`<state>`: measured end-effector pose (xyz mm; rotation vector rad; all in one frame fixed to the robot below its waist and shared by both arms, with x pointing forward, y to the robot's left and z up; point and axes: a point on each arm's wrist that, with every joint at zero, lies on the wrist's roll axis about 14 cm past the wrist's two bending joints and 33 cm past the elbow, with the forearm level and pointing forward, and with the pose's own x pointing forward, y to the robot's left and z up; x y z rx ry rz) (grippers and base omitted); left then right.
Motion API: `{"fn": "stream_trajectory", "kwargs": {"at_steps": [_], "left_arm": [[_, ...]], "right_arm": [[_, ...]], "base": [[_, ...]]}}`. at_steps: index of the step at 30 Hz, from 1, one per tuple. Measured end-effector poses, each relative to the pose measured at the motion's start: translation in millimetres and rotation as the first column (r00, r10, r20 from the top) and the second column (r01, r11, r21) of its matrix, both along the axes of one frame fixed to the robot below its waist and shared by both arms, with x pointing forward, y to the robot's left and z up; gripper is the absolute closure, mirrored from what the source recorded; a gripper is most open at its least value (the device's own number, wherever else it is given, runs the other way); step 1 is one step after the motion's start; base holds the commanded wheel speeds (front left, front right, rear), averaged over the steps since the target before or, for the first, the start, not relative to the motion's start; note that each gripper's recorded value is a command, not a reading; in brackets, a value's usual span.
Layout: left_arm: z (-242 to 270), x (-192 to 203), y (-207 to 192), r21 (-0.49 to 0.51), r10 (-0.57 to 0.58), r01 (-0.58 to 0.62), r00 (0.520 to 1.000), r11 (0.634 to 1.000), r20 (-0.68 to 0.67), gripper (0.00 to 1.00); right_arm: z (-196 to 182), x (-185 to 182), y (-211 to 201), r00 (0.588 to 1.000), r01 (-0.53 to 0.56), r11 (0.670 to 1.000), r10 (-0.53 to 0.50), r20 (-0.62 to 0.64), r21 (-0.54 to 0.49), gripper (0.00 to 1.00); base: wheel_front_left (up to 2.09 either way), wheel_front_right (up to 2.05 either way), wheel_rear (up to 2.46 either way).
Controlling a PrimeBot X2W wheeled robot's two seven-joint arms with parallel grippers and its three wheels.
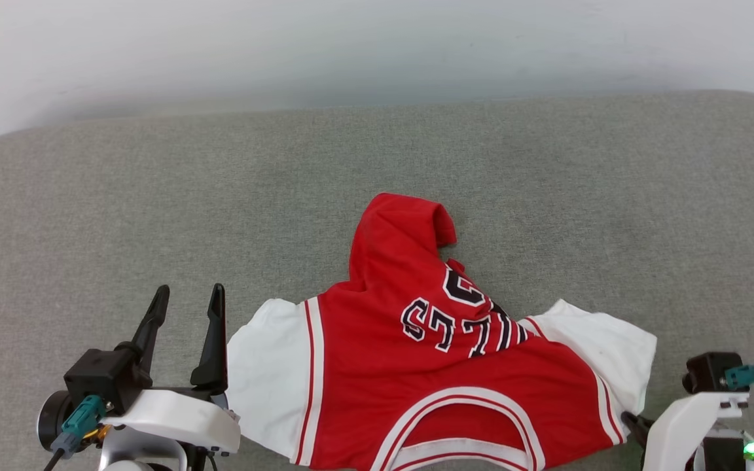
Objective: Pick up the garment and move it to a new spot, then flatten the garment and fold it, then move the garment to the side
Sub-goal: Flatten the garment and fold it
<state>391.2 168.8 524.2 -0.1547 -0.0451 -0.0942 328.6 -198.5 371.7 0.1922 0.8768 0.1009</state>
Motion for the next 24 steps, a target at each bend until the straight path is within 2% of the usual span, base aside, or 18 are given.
{"fn": "stream_trajectory", "kwargs": {"at_steps": [2,3,4,8,11,14,18,21,24], "left_arm": [[-1,0,0,0.001,-0.002,0.002,1.0,1.0,-0.005,0.0],[-2,0,0,0.002,-0.003,0.003,1.0,1.0,-0.009,0.0],[-3,0,0,0.002,-0.003,0.003,1.0,1.0,-0.011,0.0],[-7,-4,1,0.003,0.0,0.0,1.0,1.0,-0.028,0.0],[-11,-9,6,0.008,0.015,-0.015,0.999,1.0,-0.043,0.0],[-13,-16,11,0.008,0.031,-0.031,0.998,0.999,-0.058,0.0],[-19,-23,17,0.009,0.042,-0.041,0.994,0.999,-0.102,0.0],[-26,-28,20,0.006,0.036,-0.036,0.985,0.999,-0.167,0.0],[-36,-30,20,0.014,0.0,0.003,0.965,1.0,-0.262,0.0]], "right_arm": [[-3,-7,2,1.0,0.022,1.0,-0.022,-0.01,0.018,1.0],[-2,-6,5,0.999,0.034,0.999,-0.035,0.005,0.038,0.73],[-1,-5,7,0.999,0.035,0.999,-0.036,0.02,0.039,0.0],[16,6,9,0.987,0.046,0.998,-0.051,0.154,0.035,0.0],[42,18,2,0.948,0.068,0.998,-0.067,0.313,0.008,0.0],[72,26,-3,0.881,0.096,0.995,-0.084,0.466,-0.001,0.0],[115,32,-3,0.765,0.116,0.993,-0.082,0.639,-0.011,0.0],[140,30,2,0.694,0.114,0.993,-0.072,0.716,-0.01,0.0],[153,27,2,0.653,0.118,0.993,-0.07,0.754,-0.01,0.0]], "base": [[0.0,0.0,0.0],[0.0,0.0,0.0],[0.0,0.0,0.0],[0.0,0.0,0.0],[0.0,0.0,0.0],[0.0,0.0,0.0],[0.0,0.0,0.0],[0.0,0.0,0.0],[0.0,0.0,0.0]]}}
